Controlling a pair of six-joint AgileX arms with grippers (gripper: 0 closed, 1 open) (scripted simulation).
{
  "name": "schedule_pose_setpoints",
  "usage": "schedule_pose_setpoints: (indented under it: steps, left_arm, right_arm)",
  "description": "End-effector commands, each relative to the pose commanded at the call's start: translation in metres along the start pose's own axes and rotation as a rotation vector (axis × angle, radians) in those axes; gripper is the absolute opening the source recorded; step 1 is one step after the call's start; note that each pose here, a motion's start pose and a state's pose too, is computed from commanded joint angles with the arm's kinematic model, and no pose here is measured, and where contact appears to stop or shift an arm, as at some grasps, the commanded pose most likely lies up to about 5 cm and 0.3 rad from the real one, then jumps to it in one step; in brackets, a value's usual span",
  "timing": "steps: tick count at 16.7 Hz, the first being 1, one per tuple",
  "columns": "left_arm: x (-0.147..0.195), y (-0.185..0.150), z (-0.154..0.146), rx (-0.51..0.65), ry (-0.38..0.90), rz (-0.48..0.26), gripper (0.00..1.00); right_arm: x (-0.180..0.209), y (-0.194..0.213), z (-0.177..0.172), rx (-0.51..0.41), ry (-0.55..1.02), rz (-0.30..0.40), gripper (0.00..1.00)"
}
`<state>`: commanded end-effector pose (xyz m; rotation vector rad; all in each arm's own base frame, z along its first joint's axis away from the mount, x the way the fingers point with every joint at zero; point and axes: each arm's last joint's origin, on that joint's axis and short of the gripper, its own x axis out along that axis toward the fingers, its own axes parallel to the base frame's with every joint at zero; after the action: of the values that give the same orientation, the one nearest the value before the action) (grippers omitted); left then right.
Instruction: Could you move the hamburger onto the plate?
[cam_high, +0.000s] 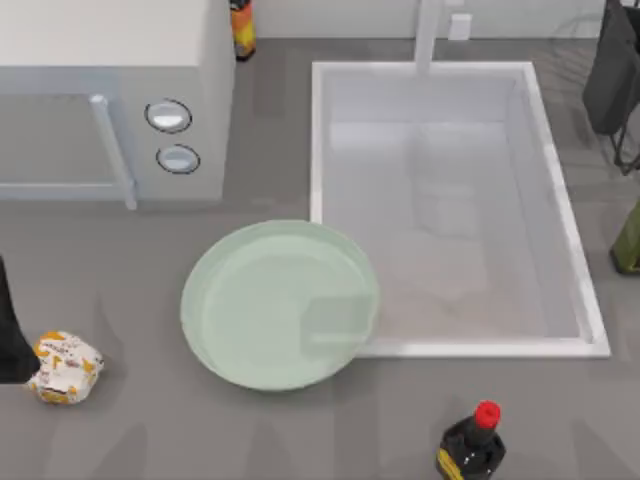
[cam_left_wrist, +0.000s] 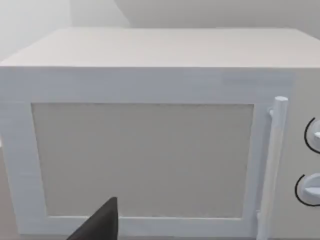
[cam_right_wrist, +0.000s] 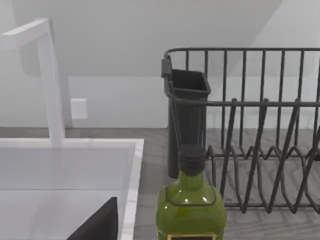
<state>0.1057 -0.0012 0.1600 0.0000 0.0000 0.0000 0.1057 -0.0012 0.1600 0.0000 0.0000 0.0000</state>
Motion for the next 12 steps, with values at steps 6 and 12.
schedule_pose_setpoints:
  steps: [6, 12]
  left_arm:
    - [0.002, -0.001, 0.011, 0.018, 0.106, -0.012, 1.00]
    - [0.032, -0.006, 0.040, 0.090, 0.538, -0.071, 1.00]
  right_arm:
    - [0.000, 0.000, 0.000, 0.000, 0.000, 0.000, 1.00]
    - [0.000, 0.000, 0.000, 0.000, 0.000, 0.000, 1.00]
